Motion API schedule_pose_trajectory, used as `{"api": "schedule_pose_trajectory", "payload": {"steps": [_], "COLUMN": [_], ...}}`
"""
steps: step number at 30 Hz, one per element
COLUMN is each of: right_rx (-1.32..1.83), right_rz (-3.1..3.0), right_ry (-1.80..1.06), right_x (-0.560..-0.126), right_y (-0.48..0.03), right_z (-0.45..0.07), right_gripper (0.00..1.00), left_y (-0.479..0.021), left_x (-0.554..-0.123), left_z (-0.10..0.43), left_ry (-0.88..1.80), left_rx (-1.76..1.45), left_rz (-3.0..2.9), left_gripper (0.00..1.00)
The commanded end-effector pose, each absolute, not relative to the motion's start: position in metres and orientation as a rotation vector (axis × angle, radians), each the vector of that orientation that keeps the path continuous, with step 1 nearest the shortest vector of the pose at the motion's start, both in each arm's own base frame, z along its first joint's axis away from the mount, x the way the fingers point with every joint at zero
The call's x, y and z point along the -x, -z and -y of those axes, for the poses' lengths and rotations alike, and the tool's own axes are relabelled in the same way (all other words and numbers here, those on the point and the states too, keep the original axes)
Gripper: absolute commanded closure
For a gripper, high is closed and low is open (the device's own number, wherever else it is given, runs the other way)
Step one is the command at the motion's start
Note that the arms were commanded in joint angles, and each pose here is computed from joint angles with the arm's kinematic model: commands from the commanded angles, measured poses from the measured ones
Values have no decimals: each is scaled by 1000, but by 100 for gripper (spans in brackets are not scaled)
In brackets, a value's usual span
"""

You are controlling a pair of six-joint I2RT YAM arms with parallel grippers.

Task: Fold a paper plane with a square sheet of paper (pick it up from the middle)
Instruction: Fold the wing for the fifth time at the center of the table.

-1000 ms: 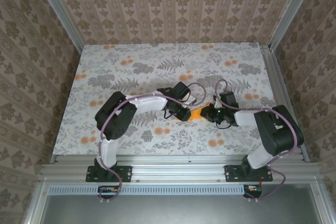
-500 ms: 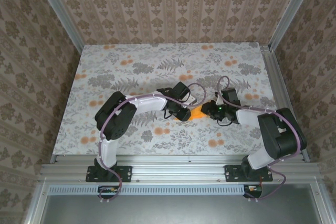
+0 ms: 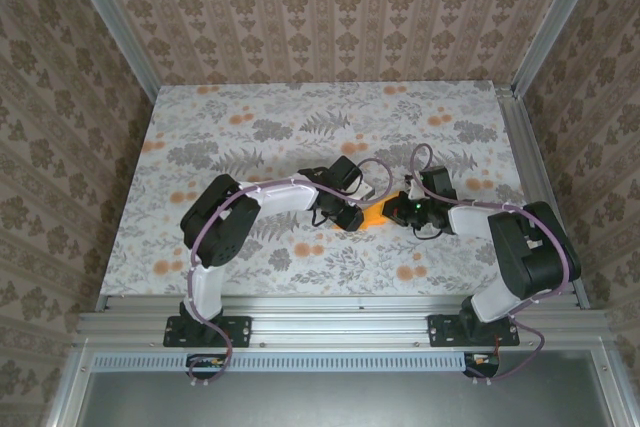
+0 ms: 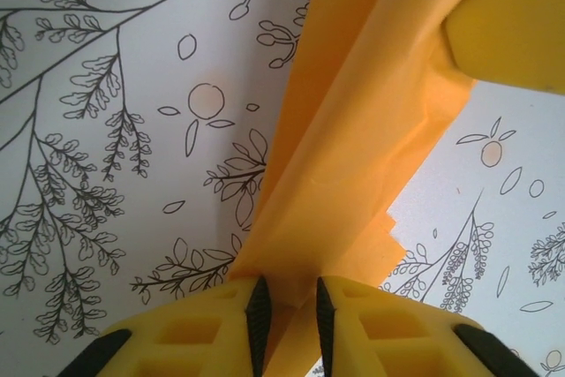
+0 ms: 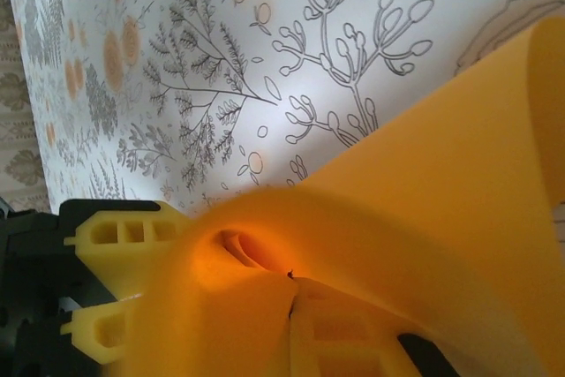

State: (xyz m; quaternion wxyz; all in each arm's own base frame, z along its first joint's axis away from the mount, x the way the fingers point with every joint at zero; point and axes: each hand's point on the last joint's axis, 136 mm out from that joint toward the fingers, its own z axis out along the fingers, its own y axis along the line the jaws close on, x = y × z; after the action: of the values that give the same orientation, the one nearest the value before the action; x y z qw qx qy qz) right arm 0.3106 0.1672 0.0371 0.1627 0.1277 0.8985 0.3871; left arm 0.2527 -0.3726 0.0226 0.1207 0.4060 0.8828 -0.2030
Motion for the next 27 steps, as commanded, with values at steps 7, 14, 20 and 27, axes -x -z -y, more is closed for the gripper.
{"api": "schedule_pose_trajectory", "payload": {"steps": [7,14,20,27], "right_rx": [-308,-311,-312,-304], "right_rz": [-2621,-2652,-2661,-2664], "right_ry": [-1060,-1043,-1046,-1056], "right_x": [-303,-299,-297,-299], "right_y": [-28,-20,-18,-19], "right_z": [-166,-165,-165,-167], "right_gripper": [100,100,100,100], "left_y": [-47,-75,-67,-40], "left_x": [-256,-247,-224,-219], "left_z": [359,361,380,386], "left_ry": [488,500,548,496], "left_rx": [-1115,-1050,-1071,-1090], "left_rz": [-2544,-2500,-2499,-2517], "left_gripper": [64,63,73,82]}}
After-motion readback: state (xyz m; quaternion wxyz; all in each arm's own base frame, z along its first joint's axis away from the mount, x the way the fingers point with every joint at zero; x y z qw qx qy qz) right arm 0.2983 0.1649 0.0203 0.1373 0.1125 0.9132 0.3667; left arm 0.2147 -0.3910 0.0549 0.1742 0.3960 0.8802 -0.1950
